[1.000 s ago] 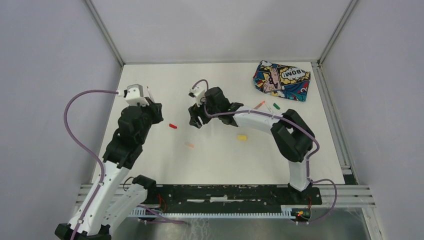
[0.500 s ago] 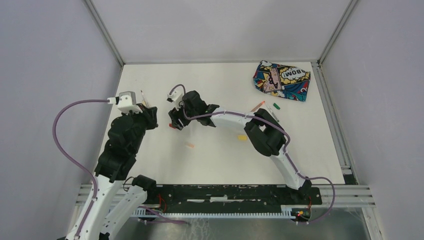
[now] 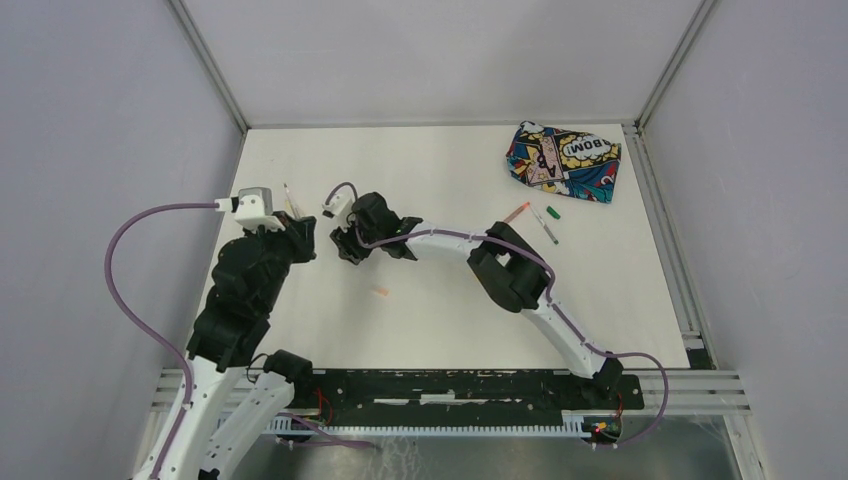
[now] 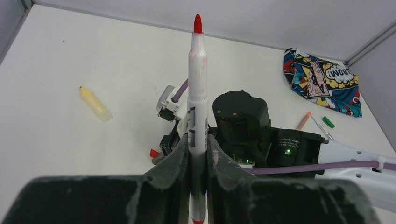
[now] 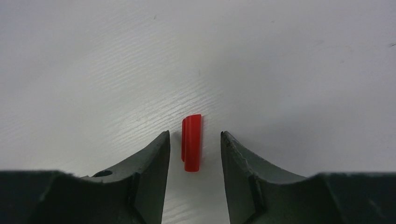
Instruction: Insert the pens into the pen caps
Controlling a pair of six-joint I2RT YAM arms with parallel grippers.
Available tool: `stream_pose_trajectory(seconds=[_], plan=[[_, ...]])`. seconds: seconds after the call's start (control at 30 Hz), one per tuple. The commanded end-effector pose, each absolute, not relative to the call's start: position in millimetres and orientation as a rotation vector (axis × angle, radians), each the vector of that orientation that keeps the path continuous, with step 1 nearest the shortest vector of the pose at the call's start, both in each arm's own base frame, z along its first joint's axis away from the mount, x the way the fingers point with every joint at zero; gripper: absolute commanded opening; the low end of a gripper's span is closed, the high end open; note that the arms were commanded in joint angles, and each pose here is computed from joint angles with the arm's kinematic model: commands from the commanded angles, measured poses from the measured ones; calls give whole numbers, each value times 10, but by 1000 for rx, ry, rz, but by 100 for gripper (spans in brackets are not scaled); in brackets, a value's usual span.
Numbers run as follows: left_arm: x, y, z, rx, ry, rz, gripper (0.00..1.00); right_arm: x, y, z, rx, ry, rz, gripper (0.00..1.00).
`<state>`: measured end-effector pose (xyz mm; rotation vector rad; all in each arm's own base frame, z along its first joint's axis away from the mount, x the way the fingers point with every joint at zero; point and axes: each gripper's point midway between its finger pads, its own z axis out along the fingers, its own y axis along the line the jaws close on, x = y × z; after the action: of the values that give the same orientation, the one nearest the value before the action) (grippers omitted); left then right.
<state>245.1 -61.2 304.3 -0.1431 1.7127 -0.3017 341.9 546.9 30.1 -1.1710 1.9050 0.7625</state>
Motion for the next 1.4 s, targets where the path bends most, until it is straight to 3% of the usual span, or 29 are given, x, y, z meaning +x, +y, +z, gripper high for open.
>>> stream_pose_trajectory(seconds=[0.0, 0.67, 1.07, 1.37], plan=[[2432, -605, 3058, -104, 1695, -289, 2, 3431, 5628, 413, -1209, 1821, 730, 47], [2432, -520, 2931, -156, 1721, -250, 2, 3419, 5356, 209, -1266, 1892, 507, 14], [2517, -493, 2777, -214, 1759, -226, 2, 3568, 4343, 750, -968, 1985, 486, 10], [2692, -608, 2589, -226, 1802, -253, 2, 2892, 3346, 316, -1113, 2190, 399, 11]])
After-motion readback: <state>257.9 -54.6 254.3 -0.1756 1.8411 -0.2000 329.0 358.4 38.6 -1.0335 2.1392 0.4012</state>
